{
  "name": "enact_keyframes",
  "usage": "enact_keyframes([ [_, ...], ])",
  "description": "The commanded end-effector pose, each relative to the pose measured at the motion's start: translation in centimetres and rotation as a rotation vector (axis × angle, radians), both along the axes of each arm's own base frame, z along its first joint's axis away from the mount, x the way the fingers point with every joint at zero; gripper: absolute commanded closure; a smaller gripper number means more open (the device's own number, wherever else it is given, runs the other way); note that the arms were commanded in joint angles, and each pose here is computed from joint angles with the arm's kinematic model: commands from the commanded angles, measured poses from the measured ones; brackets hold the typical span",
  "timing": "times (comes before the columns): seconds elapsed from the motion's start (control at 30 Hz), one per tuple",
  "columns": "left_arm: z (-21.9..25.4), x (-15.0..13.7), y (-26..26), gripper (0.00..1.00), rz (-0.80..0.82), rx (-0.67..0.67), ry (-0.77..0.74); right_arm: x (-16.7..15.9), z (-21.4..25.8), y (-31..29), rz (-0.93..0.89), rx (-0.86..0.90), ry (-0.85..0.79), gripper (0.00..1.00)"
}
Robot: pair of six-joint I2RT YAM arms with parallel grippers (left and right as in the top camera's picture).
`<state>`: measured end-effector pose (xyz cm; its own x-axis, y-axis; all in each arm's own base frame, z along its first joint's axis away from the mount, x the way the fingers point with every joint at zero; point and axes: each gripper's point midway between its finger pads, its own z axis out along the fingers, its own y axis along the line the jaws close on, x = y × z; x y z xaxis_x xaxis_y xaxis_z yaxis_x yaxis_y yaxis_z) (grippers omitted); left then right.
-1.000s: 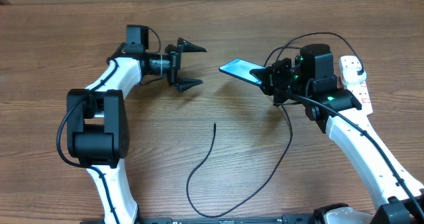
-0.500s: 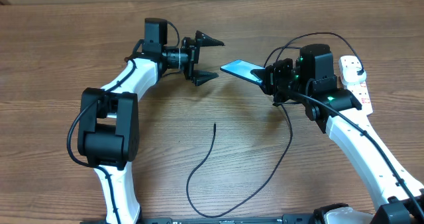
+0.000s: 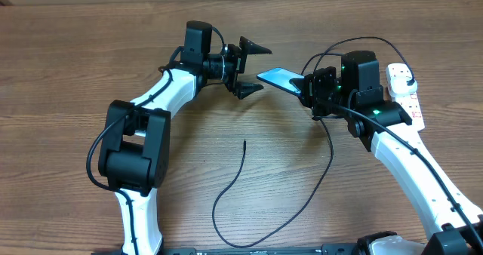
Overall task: Plug charger to phone and switch on socket
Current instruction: 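Move the left gripper back toward the phone held by the right, then regrasp the phone with the left gripper from the other side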
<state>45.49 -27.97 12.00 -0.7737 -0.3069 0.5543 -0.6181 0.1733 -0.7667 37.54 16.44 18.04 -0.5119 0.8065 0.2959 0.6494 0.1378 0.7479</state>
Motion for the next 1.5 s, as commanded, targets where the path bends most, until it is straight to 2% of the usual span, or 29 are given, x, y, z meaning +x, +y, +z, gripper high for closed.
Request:
enact_keyframes([
  [0.0, 1.4, 0.1, -0.7, 0.00, 0.025, 0.004, -0.008, 0.6, 1.2, 0.0, -0.013, -0.004, -0.040, 0.96],
  [0.3, 1.2, -1.1, -2.8, 0.00, 0.020, 0.001, 0.074, 0.9, 1.5, 0.0, -0.020, -0.002, -0.053, 0.96],
  [0.67, 1.9, -2.2, -5.1, 0.00, -0.026, -0.017, 0.035, 0.9, 1.5, -0.1, -0.023, -0.004, -0.053, 0.96],
  [0.93, 2.0, -3.0, -6.2, 0.01, -0.035, -0.022, 0.078, 1.0, 1.4, -0.2, -0.032, -0.012, -0.055, 0.96],
  [1.23, 1.7, -2.6, -6.4, 0.01, -0.001, -0.002, 0.072, 1.3, 1.3, -0.6, -0.053, -0.028, -0.060, 0.96],
  [1.47, 2.6, -1.5, -6.7, 0.01, 0.025, -0.019, -0.008, 1.5, 1.2, -1.0, -0.073, -0.044, -0.064, 0.96],
])
